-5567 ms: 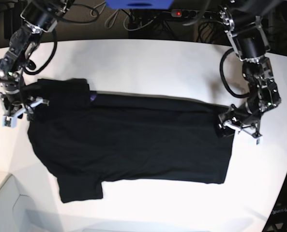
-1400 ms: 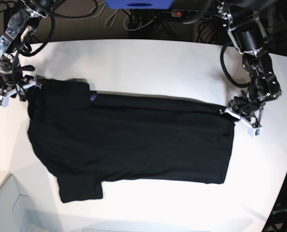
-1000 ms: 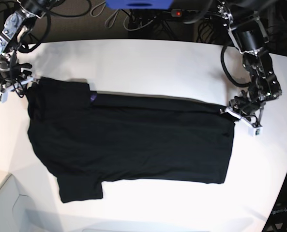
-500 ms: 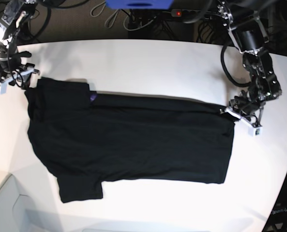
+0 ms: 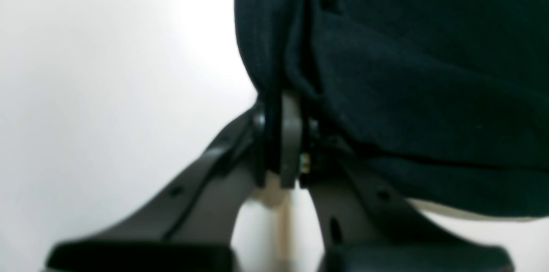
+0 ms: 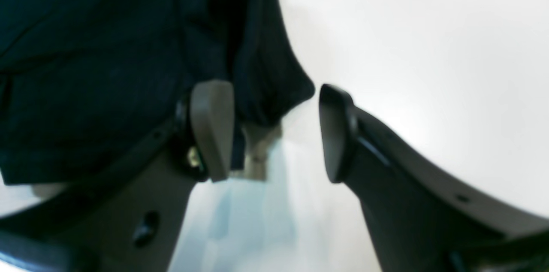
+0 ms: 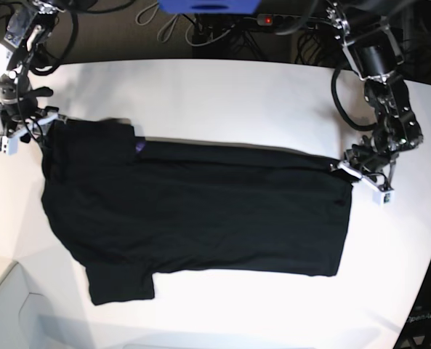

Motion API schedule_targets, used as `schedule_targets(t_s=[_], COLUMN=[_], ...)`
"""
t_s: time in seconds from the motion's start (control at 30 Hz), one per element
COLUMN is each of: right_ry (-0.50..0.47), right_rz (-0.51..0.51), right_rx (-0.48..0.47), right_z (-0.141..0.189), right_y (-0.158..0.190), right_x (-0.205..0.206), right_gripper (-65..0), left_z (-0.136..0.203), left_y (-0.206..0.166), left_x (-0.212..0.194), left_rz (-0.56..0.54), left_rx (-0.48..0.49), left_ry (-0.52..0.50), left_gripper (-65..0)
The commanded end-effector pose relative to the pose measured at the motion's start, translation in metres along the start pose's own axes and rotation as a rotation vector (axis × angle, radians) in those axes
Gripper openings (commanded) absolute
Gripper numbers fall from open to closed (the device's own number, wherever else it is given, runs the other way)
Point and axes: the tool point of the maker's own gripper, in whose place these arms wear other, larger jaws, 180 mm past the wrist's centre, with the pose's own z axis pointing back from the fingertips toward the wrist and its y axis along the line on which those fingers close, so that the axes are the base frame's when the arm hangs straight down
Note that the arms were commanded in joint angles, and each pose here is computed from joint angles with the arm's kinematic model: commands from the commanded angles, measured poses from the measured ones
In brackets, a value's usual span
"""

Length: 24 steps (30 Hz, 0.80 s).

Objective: Layout the t-shirt on the table in an organized manner, then fold the t-shirt properly
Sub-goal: 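Regrasp the fold corners with both grippers and tug them outward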

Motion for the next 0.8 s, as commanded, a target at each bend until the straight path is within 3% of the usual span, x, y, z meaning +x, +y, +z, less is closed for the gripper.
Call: schedule_targets(t_s=[0.0, 0.53, 0.77], right_ry=[-0.049, -0.012, 0.077], right_rz=[0.001, -0.008, 0.034], right_rx=[-0.002, 0.018, 0.062], right_z=[0.000, -0.018, -0.031], right_y=[-0.003, -0.006, 0.002], right_x=[0.016, 0.009, -0.013], right_gripper=[-32.0, -32.7, -47.2], left_z=[0.002, 0.001, 0.001], left_y=[0.006, 0.004, 0.004], left_x=[0.001, 0.003, 0.003], left_rz=[-0.017, -0.017, -0.015], left_rx=[0.021, 0.017, 0.019], left_ry=[0.017, 0.015, 0.014], left_gripper=[-64.8, -64.8, -64.8])
